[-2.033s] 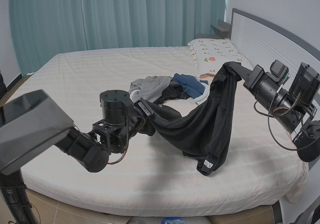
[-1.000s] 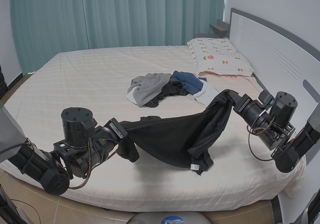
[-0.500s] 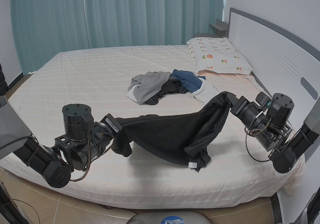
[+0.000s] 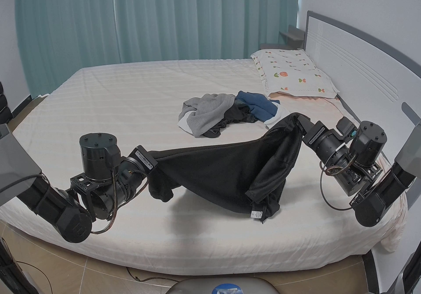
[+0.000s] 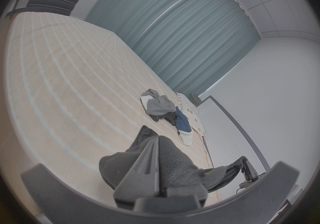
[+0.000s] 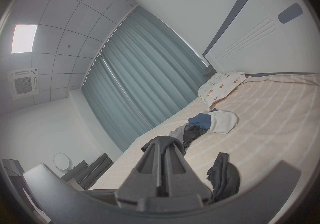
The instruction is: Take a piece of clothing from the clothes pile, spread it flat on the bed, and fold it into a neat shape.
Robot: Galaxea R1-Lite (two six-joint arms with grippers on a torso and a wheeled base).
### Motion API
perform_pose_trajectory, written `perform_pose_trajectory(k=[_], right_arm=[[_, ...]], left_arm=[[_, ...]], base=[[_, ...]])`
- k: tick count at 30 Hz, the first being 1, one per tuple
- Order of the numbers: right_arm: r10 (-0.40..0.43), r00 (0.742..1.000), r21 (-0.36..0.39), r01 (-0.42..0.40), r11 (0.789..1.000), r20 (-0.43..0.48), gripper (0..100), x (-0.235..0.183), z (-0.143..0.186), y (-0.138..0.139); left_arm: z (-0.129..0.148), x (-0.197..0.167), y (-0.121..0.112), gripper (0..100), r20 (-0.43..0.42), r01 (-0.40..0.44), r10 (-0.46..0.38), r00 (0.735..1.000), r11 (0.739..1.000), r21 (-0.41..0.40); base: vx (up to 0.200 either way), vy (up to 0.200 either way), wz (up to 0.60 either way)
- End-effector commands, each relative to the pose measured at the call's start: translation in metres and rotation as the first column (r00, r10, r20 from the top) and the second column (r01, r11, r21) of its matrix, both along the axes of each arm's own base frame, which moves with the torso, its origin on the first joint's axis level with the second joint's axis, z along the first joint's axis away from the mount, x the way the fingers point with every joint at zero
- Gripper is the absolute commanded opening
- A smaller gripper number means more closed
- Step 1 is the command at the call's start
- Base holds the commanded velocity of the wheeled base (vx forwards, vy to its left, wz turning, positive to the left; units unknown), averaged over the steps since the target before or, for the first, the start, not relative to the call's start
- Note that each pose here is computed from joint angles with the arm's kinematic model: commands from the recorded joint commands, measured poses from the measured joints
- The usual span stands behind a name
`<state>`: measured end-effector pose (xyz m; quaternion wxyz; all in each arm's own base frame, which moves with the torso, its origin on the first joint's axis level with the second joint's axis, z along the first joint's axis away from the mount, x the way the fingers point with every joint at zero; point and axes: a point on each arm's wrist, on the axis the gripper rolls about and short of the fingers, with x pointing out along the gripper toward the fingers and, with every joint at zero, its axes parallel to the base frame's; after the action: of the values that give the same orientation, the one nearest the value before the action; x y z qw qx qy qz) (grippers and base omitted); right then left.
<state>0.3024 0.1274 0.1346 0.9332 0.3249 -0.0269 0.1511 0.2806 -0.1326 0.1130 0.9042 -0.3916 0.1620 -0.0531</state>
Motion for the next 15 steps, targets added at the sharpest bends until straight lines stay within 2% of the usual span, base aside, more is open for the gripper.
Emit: perform_pose_trajectory(k=[1,5,10,15], right_arm=[[0.0,1.0,0.002,0.0,1.0,-0.002,0,0.002,-0.001,0.0],[-0.006,1.0,0.044,0.007,0.999,-0.011,0,0.009,-0.003,0.002],[-0.142,0.99,0.059,0.142,0.988,-0.011,0,0.021,-0.004,0.006],[-0.157,0.987,0.049,0.158,0.986,-0.022,0,0.022,-0.006,0.006]], left_arm=[[0.001,0.0,0.0,0,0.002,-0.002,0.002,1.0,1.0,-0.001],[0.001,0.0,0.001,0,0.005,-0.004,0.004,1.0,1.0,0.001],[0.001,0.0,0.001,0,0.005,-0.004,0.004,1.0,1.0,0.004],[0.002,0.0,0.001,0,0.009,-0.005,0.005,1.0,1.0,0.004]], base=[[0.0,0.2,0.0],[0.0,0.2,0.0],[0.0,0.2,0.0],[0.0,0.2,0.0]])
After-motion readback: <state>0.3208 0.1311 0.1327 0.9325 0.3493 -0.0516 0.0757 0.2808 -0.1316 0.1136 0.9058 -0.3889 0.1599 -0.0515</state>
